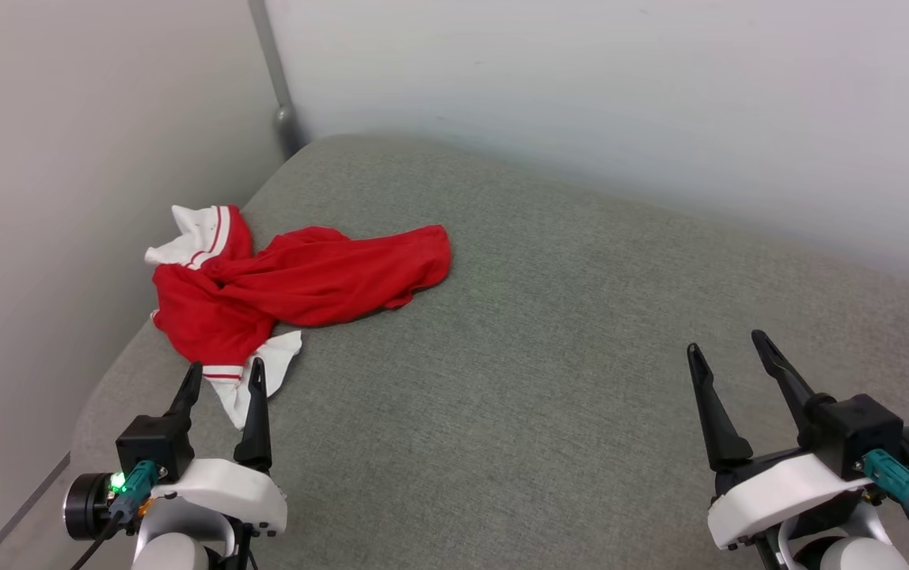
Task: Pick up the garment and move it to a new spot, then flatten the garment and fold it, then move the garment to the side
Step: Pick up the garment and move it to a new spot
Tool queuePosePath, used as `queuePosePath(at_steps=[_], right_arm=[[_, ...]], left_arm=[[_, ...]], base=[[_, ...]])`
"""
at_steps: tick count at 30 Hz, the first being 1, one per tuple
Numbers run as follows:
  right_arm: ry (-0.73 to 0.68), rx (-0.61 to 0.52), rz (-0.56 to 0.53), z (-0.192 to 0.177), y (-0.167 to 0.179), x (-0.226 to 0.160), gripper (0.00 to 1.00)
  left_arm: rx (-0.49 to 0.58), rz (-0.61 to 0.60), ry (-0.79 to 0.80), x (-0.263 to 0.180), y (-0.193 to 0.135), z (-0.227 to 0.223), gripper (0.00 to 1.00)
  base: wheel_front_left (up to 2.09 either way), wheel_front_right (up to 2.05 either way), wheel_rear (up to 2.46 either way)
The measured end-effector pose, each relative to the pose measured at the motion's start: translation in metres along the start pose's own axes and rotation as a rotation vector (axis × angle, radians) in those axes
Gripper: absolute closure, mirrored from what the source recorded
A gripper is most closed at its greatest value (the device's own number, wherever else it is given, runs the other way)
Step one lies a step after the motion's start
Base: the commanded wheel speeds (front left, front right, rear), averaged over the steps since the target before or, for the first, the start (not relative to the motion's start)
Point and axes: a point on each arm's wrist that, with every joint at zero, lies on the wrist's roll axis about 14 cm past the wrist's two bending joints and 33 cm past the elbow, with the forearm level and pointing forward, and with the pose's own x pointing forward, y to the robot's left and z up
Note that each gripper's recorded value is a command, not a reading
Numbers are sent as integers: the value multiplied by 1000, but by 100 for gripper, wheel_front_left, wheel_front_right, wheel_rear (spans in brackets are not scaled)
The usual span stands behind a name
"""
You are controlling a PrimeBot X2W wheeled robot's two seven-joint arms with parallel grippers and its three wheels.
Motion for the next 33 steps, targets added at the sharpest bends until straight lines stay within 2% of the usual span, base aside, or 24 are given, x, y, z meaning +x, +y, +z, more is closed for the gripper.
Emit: queuePosePath(at_steps=[10, 22, 27, 33], right_arm=[[1, 19, 94, -3, 30, 16, 0], [8, 35, 113, -7, 35, 21, 0], [2, 43, 103, -6, 30, 26, 0], [15, 40, 71, -13, 13, 38, 0]], left_arm=[[14, 89, -8, -14, 31, 5, 0], [33, 109, -29, -13, 37, 13, 0], [68, 101, -68, 7, 37, 31, 0], [120, 41, -71, 63, 30, 58, 0]], base=[[0, 0, 0], [0, 0, 0], [0, 0, 0], [0, 0, 0]])
